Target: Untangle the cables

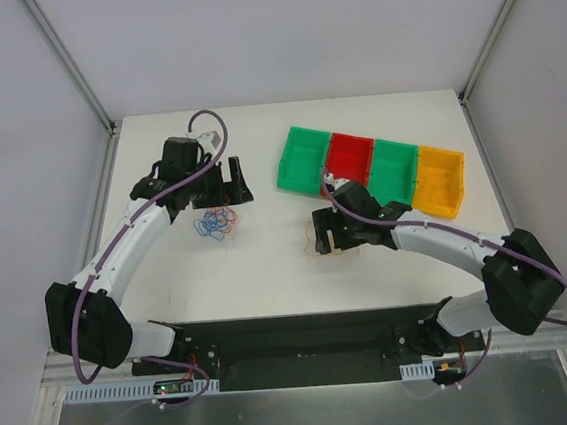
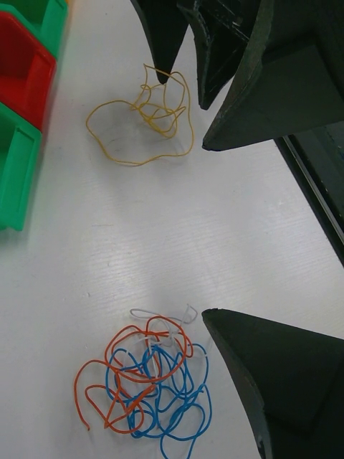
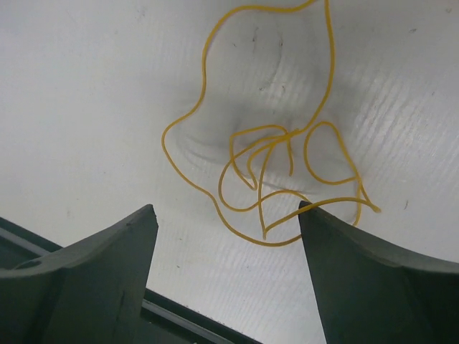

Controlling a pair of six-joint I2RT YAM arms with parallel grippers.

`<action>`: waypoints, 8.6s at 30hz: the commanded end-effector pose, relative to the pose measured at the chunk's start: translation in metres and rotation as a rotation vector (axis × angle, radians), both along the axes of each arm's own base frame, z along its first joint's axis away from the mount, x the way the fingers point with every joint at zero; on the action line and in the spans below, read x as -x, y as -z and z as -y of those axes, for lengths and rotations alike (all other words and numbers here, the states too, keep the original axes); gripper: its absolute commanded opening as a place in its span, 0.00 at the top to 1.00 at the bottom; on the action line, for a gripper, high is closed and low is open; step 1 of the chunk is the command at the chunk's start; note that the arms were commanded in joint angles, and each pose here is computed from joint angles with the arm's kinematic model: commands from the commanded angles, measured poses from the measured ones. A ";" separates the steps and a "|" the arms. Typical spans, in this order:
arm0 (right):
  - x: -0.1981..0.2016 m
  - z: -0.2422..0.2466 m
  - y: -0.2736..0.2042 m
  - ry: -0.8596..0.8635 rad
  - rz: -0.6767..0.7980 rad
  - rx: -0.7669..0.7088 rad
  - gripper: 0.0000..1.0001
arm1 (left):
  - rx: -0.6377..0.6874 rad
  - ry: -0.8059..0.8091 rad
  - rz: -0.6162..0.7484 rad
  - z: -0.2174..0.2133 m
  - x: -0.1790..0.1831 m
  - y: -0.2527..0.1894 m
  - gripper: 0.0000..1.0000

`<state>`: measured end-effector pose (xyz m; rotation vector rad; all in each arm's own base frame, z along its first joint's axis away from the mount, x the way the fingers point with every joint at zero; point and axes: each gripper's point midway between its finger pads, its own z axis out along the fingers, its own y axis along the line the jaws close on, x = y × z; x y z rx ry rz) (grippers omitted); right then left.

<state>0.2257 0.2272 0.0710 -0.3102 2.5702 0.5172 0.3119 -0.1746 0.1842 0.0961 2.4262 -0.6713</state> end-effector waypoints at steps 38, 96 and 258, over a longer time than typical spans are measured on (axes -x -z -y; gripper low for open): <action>-0.066 0.091 -0.121 0.383 0.471 0.204 1.00 | 0.052 0.059 0.008 0.014 0.005 -0.005 0.09; -0.187 0.280 0.016 0.821 -0.017 0.066 0.99 | 0.094 0.100 -0.067 0.026 0.006 0.012 0.10; -0.097 0.010 -0.036 0.326 0.506 -0.184 0.99 | 0.115 -0.599 0.698 -0.142 0.036 -0.243 1.00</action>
